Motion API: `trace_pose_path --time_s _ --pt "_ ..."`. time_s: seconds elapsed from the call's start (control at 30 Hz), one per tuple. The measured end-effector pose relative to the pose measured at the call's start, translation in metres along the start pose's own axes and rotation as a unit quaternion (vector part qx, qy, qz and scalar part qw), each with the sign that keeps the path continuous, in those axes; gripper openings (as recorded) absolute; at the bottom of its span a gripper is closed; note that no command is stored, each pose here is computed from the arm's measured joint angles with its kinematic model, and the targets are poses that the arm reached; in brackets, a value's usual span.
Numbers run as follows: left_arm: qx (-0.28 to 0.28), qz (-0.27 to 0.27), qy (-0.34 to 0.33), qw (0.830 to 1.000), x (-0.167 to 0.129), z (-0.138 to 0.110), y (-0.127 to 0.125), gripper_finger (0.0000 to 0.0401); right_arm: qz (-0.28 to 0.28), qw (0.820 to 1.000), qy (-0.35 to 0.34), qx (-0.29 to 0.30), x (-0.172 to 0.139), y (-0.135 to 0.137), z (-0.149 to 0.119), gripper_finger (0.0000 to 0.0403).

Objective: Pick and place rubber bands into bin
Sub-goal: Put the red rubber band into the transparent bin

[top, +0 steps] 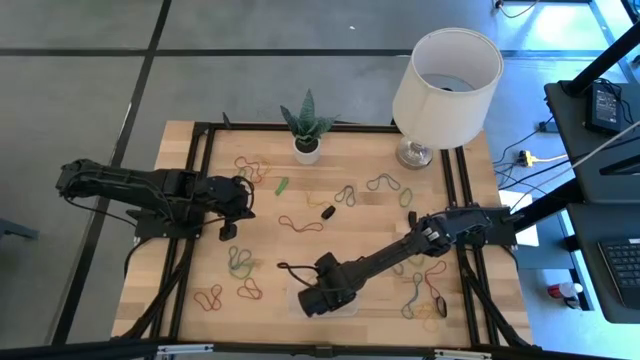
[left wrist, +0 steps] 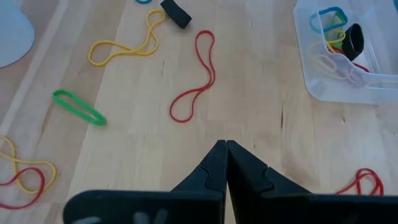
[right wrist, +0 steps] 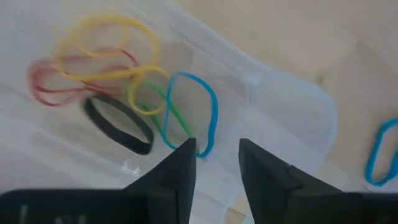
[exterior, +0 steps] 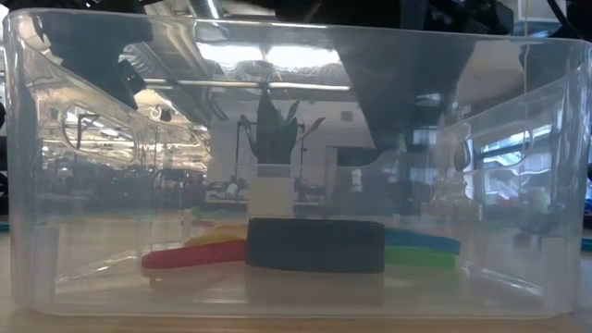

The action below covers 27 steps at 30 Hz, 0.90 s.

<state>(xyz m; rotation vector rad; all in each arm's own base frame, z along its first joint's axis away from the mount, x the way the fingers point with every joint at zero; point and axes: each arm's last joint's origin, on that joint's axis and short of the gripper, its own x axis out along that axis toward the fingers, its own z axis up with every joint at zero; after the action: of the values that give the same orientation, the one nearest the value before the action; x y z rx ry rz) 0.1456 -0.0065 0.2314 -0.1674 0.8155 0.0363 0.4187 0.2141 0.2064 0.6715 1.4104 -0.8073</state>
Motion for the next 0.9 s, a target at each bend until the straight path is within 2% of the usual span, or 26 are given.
trace_pose_path --time_s 0.13,0.23,0.33,0.4,0.53,0.67,0.8,0.9 --pt "0.0 0.0 -0.002 1.0 0.0 0.0 0.0 0.0003 0.039 0.996 -0.07 -0.029 -0.03 -0.006 -0.003 0.0109" --pt "0.0 -0.001 -0.009 1.0 0.0 0.002 0.0 0.0003 0.057 0.99 -0.112 -0.068 -0.05 -0.012 -0.004 0.007" --pt "0.0 -0.004 -0.024 1.0 0.0 0.005 -0.001 0.0003 0.048 0.981 -0.157 -0.102 -0.064 -0.02 -0.003 0.0016" --pt "0.002 -0.006 -0.035 0.999 -0.001 0.007 -0.001 0.0003 0.035 0.976 -0.166 -0.133 -0.069 -0.025 -0.002 0.0009" --pt "0.019 -0.009 -0.055 0.998 -0.001 0.011 -0.002 0.0003 0.013 0.969 -0.163 -0.183 -0.064 -0.032 0.008 0.0003" --pt "0.018 -0.012 -0.069 0.997 -0.001 0.013 -0.003 0.0003 0.006 0.964 -0.165 -0.209 -0.054 -0.048 0.024 0.0002" --pt "0.012 -0.009 -0.08 0.997 -0.001 0.015 -0.003 0.0003 0.054 0.955 -0.192 -0.221 -0.044 -0.076 0.031 0.0002" --pt "0.006 0.008 -0.081 0.997 -0.001 0.016 -0.002 0.0003 0.101 0.947 -0.219 -0.214 -0.034 -0.11 0.031 0.0001"
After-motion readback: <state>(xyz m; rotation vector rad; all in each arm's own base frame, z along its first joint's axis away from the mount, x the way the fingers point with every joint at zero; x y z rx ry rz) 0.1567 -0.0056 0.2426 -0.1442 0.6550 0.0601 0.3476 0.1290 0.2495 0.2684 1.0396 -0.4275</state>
